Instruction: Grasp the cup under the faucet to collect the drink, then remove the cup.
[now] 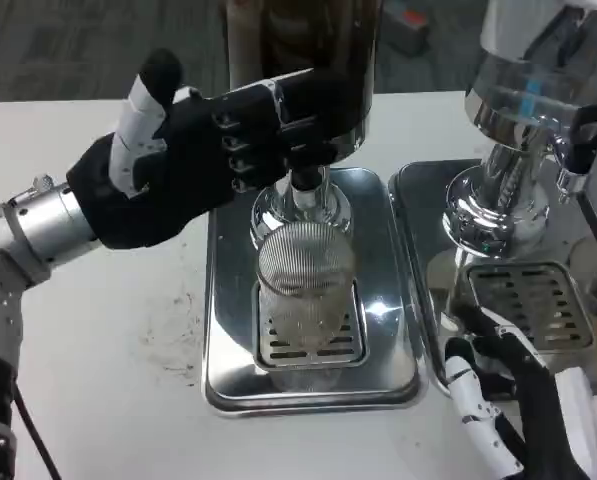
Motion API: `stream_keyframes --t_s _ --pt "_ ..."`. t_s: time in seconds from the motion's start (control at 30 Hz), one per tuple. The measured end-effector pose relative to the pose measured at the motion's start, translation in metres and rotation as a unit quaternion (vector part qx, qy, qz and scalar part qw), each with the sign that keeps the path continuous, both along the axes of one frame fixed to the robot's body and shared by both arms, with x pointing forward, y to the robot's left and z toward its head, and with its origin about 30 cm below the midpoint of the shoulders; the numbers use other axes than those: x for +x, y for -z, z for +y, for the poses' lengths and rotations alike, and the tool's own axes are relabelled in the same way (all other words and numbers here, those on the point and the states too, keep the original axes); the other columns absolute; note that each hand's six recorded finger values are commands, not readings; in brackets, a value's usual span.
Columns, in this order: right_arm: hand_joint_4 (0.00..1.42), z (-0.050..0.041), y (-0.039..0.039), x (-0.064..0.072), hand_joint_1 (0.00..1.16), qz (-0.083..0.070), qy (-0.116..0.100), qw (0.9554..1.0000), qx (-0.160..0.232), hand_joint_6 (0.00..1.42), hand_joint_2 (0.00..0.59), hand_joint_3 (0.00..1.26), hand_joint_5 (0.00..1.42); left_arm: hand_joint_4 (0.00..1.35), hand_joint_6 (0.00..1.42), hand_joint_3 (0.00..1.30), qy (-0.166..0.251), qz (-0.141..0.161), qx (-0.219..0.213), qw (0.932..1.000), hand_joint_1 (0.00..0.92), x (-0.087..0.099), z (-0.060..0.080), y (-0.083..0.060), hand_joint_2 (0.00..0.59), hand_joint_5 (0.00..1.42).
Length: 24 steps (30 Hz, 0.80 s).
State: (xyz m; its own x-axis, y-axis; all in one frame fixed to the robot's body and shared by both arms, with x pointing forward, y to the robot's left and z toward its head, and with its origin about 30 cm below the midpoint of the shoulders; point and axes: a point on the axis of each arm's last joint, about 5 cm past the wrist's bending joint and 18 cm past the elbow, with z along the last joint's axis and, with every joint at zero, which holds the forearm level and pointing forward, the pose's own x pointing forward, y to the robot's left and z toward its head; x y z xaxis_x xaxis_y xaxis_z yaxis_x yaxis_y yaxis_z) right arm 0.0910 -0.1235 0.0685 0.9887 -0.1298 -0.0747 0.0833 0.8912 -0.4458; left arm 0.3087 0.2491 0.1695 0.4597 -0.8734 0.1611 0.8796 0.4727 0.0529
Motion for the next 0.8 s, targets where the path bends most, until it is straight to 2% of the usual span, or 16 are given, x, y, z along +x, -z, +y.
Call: stream_keyframes --t_s 0.2,0.5,0.67,0.8 --pt "0.22 0.0008 0.0003 0.0 0.21 -0.001 0.004 1.0 0.004 0.32 0.418 0.27 0.24 0.02 0.05 0.15 -0.005 -0.036 0.031 0.9989 0.0 0.001 -0.005 -0.002 0.048 0.04" --pt "0.22 0.0009 0.0006 -0.001 0.21 -0.001 0.006 1.0 0.004 0.32 0.414 0.27 0.24 0.02 0.06 0.15 -0.007 -0.075 0.067 0.995 0.0 0.0 -0.008 -0.006 0.048 0.04" --pt "0.22 0.0008 0.0007 -0.001 0.21 -0.001 0.006 1.0 0.004 0.32 0.412 0.27 0.24 0.02 0.07 0.15 -0.019 -0.115 0.096 0.9885 0.0 -0.001 -0.008 -0.01 0.047 0.05" --pt "0.22 0.0006 0.0007 -0.001 0.21 -0.001 0.006 1.0 0.004 0.32 0.411 0.27 0.24 0.03 0.07 0.15 -0.024 -0.133 0.105 0.9852 0.0 -0.002 -0.008 -0.01 0.046 0.05"
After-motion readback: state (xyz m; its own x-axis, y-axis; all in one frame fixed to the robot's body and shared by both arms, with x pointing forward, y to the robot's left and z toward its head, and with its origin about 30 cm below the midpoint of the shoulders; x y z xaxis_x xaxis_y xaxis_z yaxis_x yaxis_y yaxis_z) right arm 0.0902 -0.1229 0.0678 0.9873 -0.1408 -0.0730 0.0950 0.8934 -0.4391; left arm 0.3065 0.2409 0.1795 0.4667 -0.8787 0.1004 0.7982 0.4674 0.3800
